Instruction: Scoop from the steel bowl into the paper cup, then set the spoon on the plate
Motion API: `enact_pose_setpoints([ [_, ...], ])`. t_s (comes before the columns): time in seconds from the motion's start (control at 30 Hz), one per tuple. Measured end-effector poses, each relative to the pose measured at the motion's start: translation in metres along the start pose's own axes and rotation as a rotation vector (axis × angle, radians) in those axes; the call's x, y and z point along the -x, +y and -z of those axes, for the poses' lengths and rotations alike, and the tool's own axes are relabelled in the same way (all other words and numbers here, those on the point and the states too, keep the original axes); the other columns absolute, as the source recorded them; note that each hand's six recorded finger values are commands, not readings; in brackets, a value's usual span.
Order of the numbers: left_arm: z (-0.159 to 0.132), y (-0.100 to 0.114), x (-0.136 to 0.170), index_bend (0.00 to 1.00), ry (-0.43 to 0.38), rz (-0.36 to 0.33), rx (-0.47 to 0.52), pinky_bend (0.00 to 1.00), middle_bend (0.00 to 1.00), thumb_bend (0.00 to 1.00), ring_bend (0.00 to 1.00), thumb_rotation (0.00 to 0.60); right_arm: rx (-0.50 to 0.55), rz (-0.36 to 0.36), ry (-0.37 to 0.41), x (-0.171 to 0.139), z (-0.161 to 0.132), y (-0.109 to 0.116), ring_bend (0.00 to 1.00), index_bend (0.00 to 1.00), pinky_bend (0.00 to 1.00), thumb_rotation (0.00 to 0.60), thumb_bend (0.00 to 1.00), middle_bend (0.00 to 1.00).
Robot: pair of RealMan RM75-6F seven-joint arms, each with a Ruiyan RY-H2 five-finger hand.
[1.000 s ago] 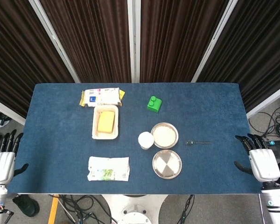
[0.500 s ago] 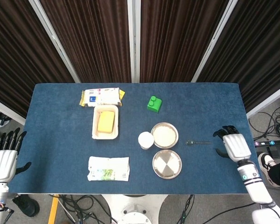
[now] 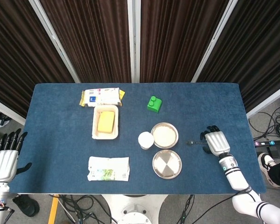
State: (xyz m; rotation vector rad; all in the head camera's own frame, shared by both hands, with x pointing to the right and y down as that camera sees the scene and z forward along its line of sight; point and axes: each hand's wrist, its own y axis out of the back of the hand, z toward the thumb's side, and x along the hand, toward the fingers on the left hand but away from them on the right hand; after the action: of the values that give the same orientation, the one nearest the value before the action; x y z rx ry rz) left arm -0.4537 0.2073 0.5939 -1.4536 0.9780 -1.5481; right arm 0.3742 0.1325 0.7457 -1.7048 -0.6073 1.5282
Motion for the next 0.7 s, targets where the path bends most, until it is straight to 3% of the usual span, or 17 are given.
enact_pose_setpoints([
  [0.7, 0.003, -0.003, 0.000, 0.13, 0.012, 0.004, 0.001, 0.03, 0.11, 0.00, 0.00, 0.600, -0.002, -0.040, 0.002, 0.016, -0.003, -0.011, 0.22, 0.50, 0.17, 0.600, 0.31, 0.49],
])
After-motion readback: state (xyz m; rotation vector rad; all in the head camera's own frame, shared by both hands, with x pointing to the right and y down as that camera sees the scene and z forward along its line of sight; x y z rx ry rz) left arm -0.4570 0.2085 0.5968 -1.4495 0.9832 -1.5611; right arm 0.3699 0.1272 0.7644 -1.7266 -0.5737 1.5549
